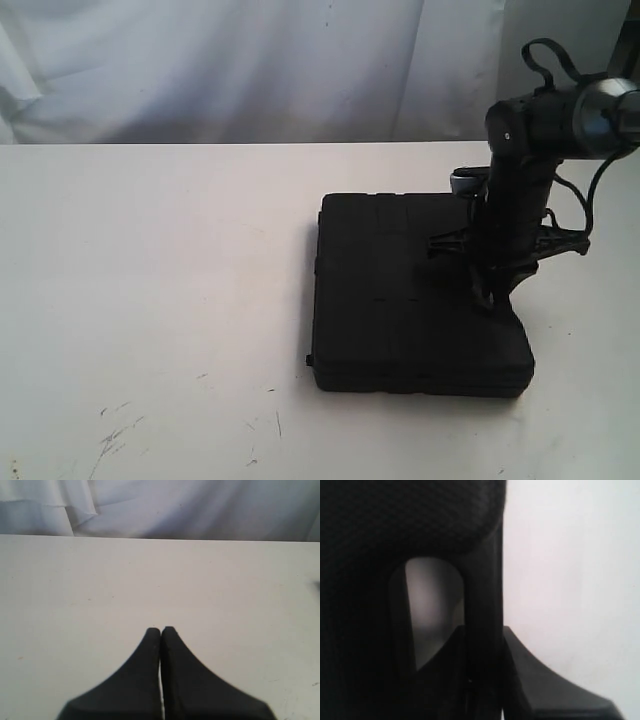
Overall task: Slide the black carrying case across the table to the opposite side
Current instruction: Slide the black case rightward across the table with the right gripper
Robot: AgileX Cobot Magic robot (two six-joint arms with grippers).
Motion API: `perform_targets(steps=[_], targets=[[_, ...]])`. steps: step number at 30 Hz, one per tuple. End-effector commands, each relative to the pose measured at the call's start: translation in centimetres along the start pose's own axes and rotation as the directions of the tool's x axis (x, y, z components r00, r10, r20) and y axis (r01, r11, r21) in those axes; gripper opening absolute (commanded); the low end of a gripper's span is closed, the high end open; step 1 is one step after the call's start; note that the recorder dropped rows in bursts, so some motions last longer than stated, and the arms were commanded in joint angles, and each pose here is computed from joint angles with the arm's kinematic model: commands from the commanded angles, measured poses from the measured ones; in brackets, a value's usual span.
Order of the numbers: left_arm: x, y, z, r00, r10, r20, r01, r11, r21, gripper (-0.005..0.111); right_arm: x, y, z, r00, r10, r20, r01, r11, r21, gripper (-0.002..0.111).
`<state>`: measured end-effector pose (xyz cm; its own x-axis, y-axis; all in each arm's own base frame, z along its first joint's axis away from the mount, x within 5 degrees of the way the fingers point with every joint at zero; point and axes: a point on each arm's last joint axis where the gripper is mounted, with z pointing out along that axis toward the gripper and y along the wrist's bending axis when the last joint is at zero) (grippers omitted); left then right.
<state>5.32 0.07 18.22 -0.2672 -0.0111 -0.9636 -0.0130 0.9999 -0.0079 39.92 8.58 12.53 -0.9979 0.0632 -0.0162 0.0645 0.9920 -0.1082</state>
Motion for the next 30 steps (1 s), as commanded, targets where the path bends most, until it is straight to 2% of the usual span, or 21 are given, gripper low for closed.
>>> perform_targets(steps=[1, 11, 26, 30], targets=[[0.0, 0.0, 0.0, 1.000, -0.006, 0.013, 0.006, 1.000, -0.003, 0.000, 0.0, -1.3, -0.6, 1.000, -0.022, 0.000, 0.022, 0.998, 0.059, 0.000], [0.0, 0.0, 0.0, 1.000, -0.006, 0.013, 0.006, 1.000, -0.003, 0.000, -0.3, -3.5, -0.4, 1.000, 0.021, -0.020, -0.019, 0.997, 0.077, 0.000], [0.0, 0.0, 0.0, 1.000, -0.006, 0.013, 0.006, 1.000, -0.003, 0.000, -0.9, -6.8, -0.1, 0.999, -0.045, -0.026, 0.047, 0.994, 0.095, 0.000], [0.0, 0.0, 0.0, 1.000, -0.006, 0.013, 0.006, 1.000, -0.003, 0.000, -1.0, -7.6, 0.0, 0.999, -0.031, -0.027, 0.033, 0.995, 0.093, 0.000]])
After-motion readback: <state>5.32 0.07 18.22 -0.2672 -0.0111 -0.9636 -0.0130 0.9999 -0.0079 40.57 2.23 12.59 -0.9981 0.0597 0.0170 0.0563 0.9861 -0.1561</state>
